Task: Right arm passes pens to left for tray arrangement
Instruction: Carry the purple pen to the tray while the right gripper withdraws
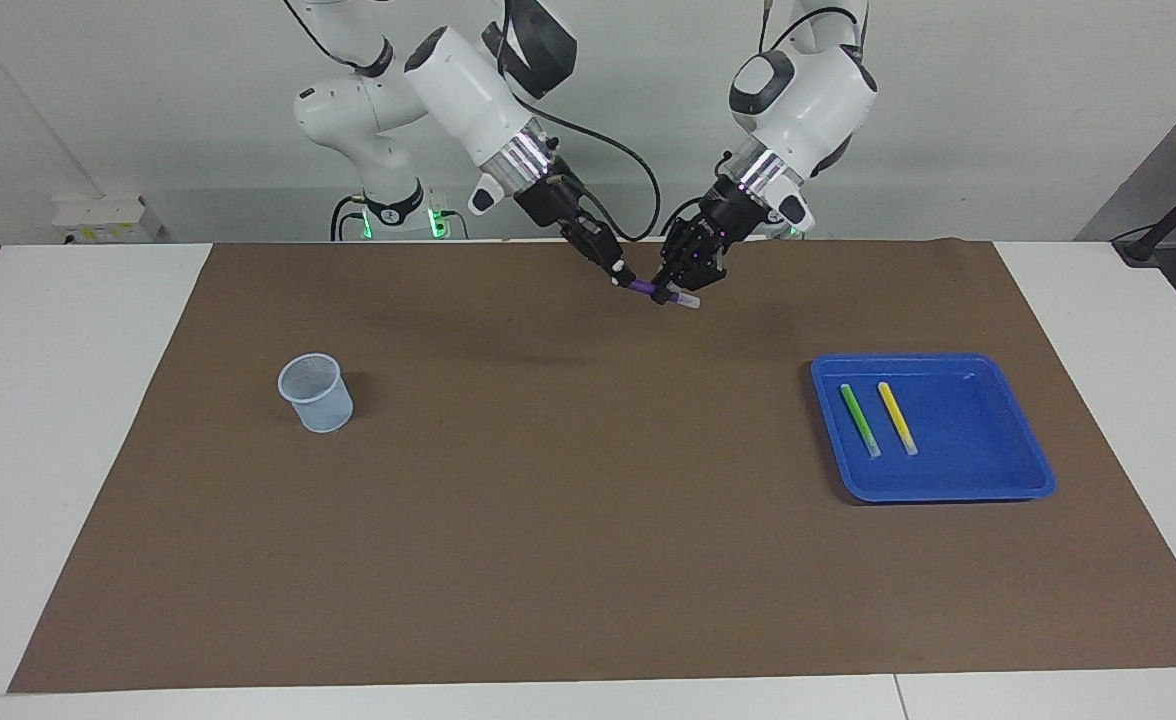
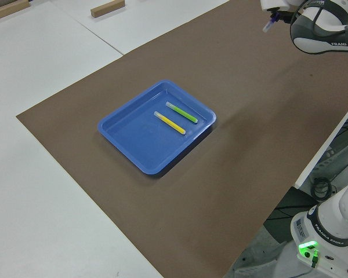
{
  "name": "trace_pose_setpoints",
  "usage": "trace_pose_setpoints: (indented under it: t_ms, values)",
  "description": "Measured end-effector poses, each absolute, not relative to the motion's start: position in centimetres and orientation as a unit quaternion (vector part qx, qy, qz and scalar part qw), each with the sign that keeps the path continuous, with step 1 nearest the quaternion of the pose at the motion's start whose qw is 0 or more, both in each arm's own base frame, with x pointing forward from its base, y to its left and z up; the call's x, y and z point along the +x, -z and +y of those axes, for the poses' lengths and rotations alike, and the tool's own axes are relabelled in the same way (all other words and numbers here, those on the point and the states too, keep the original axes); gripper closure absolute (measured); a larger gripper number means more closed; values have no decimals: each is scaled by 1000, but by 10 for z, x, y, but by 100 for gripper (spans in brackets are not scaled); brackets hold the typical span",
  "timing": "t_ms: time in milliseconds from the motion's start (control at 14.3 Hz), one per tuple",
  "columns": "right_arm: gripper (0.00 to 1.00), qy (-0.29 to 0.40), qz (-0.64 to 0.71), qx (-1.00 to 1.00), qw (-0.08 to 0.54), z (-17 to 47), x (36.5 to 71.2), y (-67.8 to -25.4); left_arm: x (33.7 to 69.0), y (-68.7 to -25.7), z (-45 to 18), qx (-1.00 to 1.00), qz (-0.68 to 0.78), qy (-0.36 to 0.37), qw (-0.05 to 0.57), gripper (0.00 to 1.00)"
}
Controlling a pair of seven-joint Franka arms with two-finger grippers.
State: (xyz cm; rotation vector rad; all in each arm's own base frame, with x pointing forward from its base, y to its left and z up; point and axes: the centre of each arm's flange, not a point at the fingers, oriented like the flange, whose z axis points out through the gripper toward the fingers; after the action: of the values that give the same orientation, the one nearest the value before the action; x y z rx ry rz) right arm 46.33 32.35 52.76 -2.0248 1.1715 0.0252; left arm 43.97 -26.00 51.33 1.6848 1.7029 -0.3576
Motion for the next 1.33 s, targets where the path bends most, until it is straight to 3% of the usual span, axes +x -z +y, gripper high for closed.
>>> trace_pose_setpoints:
  t_ms: [279, 488, 767, 1326]
  values:
    - [33, -9, 456, -800, 389, 322, 464, -528, 439, -513, -260, 652, 657, 138, 352, 82]
    - [1, -24, 366, -862, 349, 318, 460, -517, 439, -511, -258, 675, 636, 134, 349, 82]
    - [0, -36, 225, -935, 271, 253, 478, -510, 447, -504, -215, 774, 533, 124, 318, 82]
    - [0, -34, 16, -991, 125, 193, 480, -503, 442, -498, -102, 949, 240, 112, 170, 82]
